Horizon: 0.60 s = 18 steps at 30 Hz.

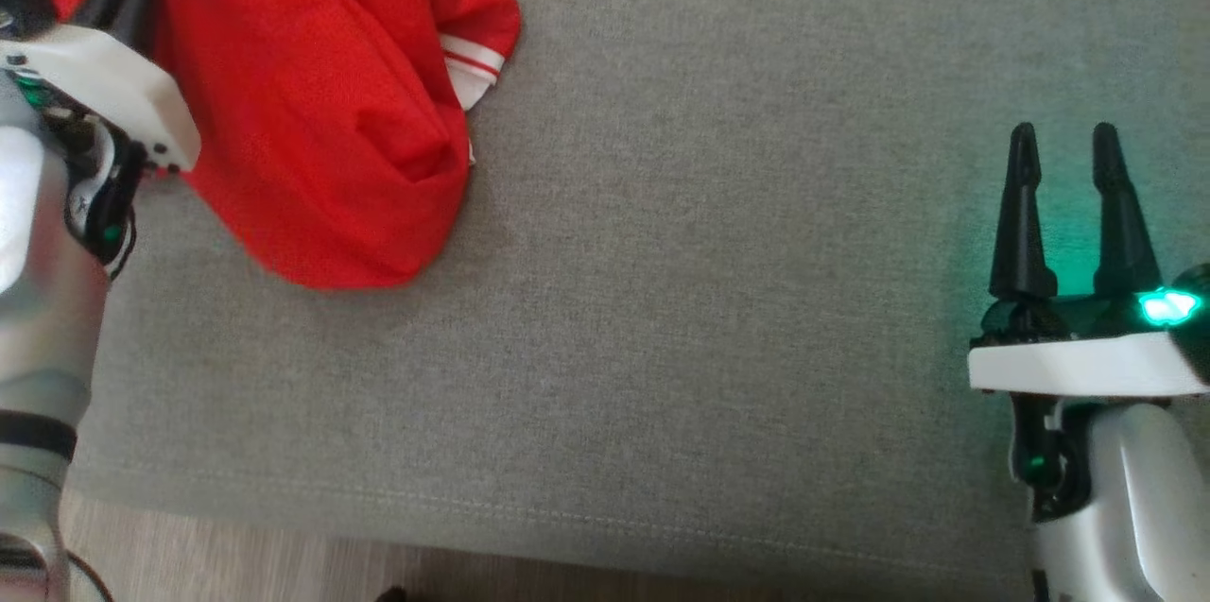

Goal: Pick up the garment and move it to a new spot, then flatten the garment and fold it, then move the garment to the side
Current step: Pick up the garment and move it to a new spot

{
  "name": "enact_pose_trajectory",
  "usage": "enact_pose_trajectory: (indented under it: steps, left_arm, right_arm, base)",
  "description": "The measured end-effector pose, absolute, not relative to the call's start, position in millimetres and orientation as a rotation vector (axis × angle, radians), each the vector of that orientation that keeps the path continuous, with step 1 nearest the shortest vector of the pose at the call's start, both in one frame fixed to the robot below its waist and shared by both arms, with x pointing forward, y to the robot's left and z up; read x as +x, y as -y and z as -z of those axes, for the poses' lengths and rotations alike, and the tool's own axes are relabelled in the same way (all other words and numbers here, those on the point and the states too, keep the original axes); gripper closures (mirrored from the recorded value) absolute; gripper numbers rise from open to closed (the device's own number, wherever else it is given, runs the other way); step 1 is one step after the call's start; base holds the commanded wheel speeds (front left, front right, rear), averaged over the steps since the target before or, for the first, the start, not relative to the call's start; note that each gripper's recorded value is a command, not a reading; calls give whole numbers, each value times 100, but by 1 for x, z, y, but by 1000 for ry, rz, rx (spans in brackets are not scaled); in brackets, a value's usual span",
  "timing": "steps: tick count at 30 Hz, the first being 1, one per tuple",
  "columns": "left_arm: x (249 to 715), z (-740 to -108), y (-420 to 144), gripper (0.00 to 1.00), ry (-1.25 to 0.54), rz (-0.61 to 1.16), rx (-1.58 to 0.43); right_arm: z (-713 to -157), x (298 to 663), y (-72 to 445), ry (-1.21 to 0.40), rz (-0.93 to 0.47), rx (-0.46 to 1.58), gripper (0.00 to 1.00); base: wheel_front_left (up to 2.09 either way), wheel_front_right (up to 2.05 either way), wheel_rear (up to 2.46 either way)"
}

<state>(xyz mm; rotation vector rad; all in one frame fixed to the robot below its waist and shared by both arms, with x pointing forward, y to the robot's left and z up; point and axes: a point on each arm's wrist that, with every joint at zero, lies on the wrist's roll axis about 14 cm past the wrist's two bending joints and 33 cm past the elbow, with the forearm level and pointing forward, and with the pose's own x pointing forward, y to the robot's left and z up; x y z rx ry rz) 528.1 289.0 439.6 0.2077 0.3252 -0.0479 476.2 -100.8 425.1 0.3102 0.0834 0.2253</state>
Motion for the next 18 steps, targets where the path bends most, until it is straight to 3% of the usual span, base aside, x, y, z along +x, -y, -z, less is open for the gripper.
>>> enact_pose_trajectory:
  steps: [8,18]
  left_arm:
    - [536,-552,-273,100,39,39,157]
    - [491,-648,-246,100,329,43,109]
  right_arm:
    - [-456,463,99,-28,-236,339,0]
    - [-487,437,97,23,-253,362,0]
  base:
    - [0,0,0]
    - [0,0,0]
